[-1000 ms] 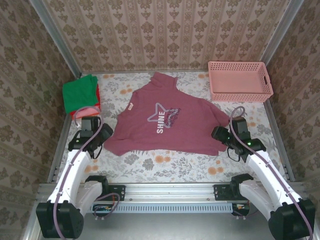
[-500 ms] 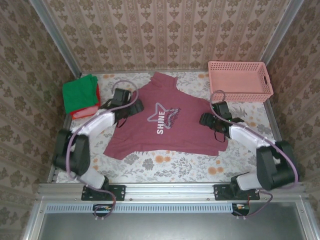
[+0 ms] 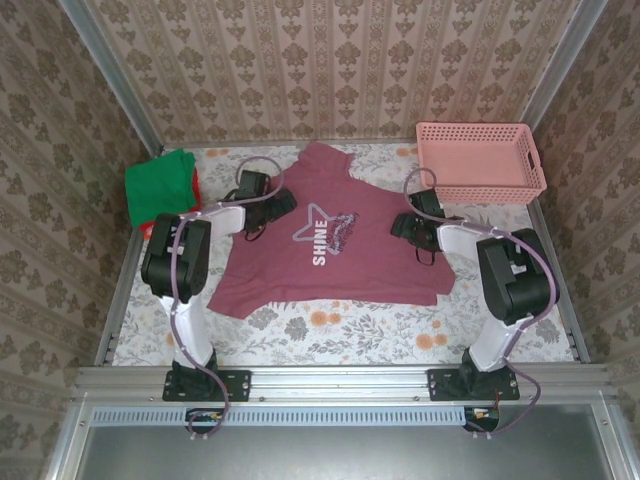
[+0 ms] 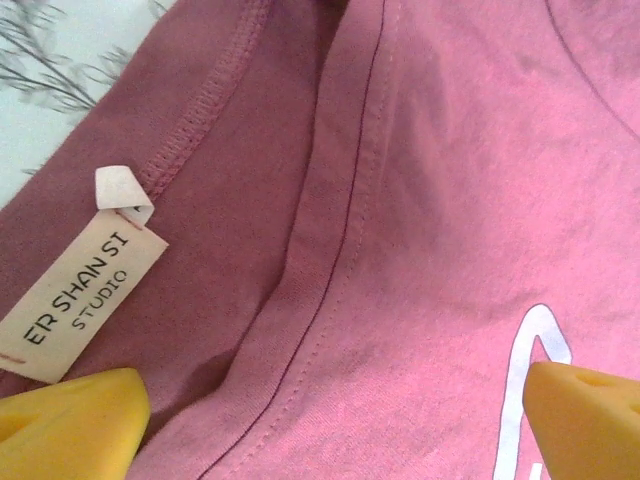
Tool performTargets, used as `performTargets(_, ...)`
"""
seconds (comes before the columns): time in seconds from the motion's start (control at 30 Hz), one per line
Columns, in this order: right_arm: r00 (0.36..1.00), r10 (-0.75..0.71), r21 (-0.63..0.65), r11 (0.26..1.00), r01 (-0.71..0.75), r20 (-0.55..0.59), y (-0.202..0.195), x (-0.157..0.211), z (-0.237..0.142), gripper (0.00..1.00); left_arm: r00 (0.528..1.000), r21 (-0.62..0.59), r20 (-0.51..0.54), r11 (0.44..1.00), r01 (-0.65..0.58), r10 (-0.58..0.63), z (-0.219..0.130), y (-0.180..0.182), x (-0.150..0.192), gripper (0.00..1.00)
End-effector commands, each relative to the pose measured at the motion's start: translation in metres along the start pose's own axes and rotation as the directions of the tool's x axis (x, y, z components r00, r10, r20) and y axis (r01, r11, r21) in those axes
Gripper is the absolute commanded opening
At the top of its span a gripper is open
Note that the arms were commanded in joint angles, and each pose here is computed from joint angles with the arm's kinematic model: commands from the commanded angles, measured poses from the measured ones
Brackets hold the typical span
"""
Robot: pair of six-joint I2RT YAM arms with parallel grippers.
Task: Fold and stack the t-shirts
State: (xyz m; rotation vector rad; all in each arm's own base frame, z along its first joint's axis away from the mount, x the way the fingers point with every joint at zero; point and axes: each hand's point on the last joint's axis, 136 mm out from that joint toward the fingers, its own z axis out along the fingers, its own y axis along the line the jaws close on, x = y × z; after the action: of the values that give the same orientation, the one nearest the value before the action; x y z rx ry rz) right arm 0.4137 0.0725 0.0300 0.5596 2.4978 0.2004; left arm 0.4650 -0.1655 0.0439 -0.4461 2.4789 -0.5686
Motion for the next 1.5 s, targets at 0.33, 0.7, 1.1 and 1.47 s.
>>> performTargets(0.33, 0.979, -0.181, -0.15, 0.975, 0.166, -0.093, 0.076, -0.019, 0.019, 0.82, 0.991, -0.165, -0.017, 0.978, 0.129, -0.134, -0.029, 0.096, 0.015, 0.99)
performTargets(0.7, 0.991, -0.132, -0.018, 0.991, 0.132, 0.033, 0.042, -0.044, -0.004, 0.8, 0.995, -0.179, 0.097, 0.984, -0.009, 0.027, -0.071, 0.043, -0.011, 1.0)
performTargets(1.1, 0.991, -0.116, -0.071, 0.991, 0.112, -0.065, 0.041, 0.007, -0.001, 0.78, 0.999, -0.094, -0.023, 0.995, -0.026, 0.023, -0.064, 0.015, 0.08, 1.0)
performTargets(1.47, 0.979, -0.155, -0.161, 0.978, 0.133, -0.133, 0.058, 0.076, -0.034, 0.78, 0.993, -0.237, -0.079, 0.969, 0.07, -0.091, -0.099, 0.109, 0.132, 1.0)
